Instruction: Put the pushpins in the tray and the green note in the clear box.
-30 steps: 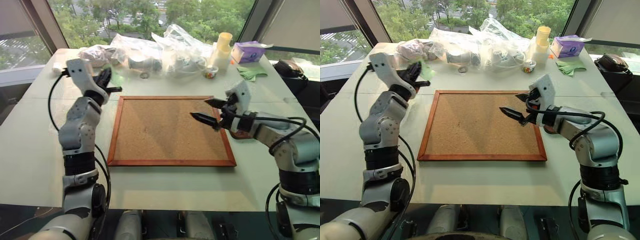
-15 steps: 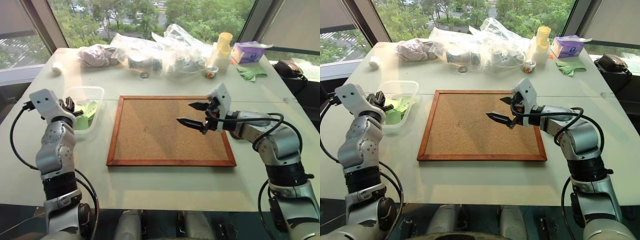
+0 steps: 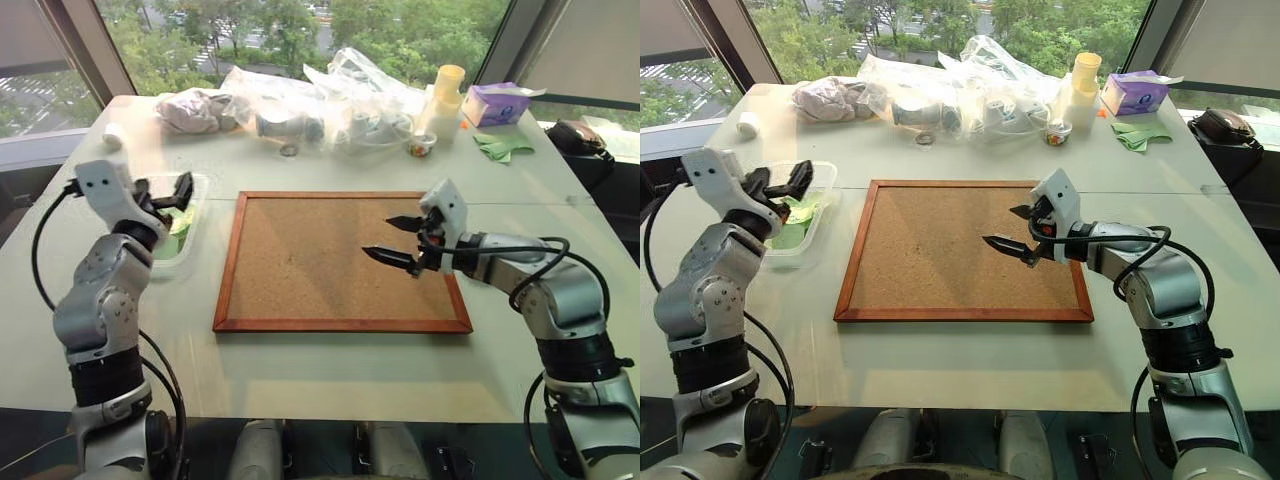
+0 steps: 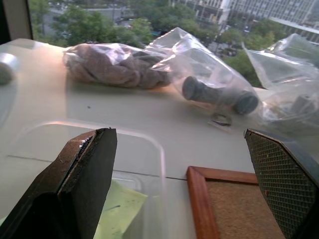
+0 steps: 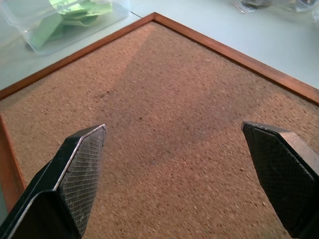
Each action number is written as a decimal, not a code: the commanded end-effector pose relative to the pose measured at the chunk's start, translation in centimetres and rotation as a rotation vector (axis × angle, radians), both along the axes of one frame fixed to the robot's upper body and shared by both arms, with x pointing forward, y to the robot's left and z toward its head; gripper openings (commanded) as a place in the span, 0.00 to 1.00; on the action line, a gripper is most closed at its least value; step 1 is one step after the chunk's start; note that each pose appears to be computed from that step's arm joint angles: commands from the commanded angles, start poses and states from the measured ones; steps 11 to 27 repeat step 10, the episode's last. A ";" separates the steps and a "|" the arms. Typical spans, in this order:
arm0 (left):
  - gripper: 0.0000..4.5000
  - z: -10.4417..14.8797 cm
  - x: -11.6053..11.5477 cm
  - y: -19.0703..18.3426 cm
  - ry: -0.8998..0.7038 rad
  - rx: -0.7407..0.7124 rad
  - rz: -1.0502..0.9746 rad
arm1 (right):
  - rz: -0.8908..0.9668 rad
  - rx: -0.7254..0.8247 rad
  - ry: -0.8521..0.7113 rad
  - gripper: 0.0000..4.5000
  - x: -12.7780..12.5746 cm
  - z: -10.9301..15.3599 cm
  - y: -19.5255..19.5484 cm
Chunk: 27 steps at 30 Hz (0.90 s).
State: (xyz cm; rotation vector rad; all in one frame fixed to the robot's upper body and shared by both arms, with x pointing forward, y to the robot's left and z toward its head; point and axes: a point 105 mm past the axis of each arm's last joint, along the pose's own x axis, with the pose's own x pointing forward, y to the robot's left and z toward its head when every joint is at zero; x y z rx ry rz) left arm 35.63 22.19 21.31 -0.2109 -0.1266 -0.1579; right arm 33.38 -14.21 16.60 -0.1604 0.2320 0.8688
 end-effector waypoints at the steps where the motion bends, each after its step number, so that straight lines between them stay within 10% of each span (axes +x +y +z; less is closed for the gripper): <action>1: 0.99 2.0 -1.3 -3.7 -0.044 0.025 -0.241 | -0.030 -0.010 -0.069 1.00 -0.5 1.7 -1.1; 9: 0.99 -2.4 -4.9 -9.3 0.112 0.212 -0.731 | -0.083 -0.035 -0.012 1.00 -3.0 0.5 -3.6; 27: 0.99 -3.3 -5.0 -9.4 0.138 0.226 -0.750 | -0.088 -0.037 -0.006 1.00 -3.3 0.3 -3.7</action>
